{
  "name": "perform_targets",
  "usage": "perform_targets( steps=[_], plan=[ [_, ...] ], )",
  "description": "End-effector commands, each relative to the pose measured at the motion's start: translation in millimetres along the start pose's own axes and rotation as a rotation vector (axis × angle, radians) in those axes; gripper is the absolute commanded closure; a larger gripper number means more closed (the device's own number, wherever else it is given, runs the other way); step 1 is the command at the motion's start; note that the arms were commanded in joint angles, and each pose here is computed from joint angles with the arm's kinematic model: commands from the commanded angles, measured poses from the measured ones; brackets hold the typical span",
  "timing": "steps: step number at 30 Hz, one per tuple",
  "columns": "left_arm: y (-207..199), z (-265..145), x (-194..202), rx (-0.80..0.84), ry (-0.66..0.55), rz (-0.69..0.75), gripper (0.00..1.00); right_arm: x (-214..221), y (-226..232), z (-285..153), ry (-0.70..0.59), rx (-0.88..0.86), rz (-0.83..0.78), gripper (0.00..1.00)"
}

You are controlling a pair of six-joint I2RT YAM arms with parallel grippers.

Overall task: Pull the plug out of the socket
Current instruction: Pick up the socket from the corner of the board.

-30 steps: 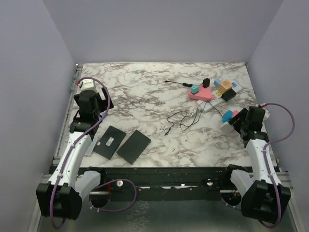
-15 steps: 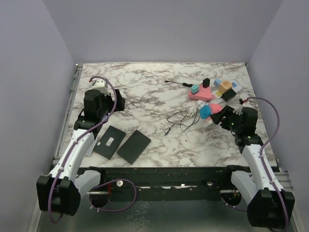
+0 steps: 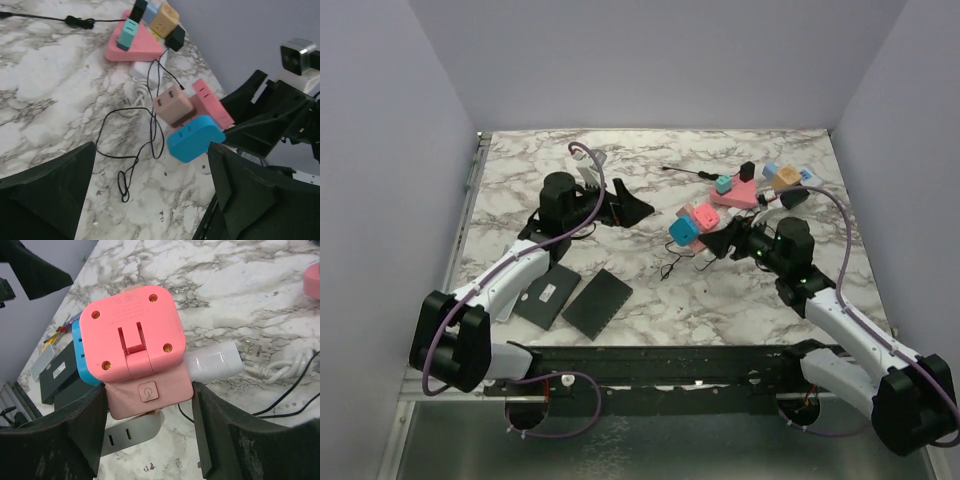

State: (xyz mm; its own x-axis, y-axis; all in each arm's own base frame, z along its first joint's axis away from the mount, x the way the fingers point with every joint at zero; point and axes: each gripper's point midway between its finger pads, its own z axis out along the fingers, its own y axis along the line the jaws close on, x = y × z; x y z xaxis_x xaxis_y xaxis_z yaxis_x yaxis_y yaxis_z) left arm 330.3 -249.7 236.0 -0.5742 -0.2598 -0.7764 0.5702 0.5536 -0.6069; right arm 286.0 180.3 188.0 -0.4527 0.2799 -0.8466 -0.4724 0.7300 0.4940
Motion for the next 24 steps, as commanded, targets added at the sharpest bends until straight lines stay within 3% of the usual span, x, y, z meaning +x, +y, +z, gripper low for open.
perform_targets(
  steps=[1,4,10,24],
  plan=[
    [-38.8,13.6,13.4,0.179,0.061,0.008,0.01,-27.7,31.6,17.3,-0.079,-0.098,-0.084,0.7],
    [-41.4,7.2,22.2,0.211,0.077,0.119,0.01,-18.3,41.4,24.8,-0.009,-0.144,-0.075,0.7],
    [-18.2,-6.9,41.3,0.056,0.118,0.369,0.01,-11.7,52.9,28.8,0.084,-0.199,-0.066,0.7],
    [-30.9,5.9,79.9,0.136,0.247,0.393,0.01,8.4,63.2,38.1,0.261,-0.282,-0.061,0.7]
  ],
)
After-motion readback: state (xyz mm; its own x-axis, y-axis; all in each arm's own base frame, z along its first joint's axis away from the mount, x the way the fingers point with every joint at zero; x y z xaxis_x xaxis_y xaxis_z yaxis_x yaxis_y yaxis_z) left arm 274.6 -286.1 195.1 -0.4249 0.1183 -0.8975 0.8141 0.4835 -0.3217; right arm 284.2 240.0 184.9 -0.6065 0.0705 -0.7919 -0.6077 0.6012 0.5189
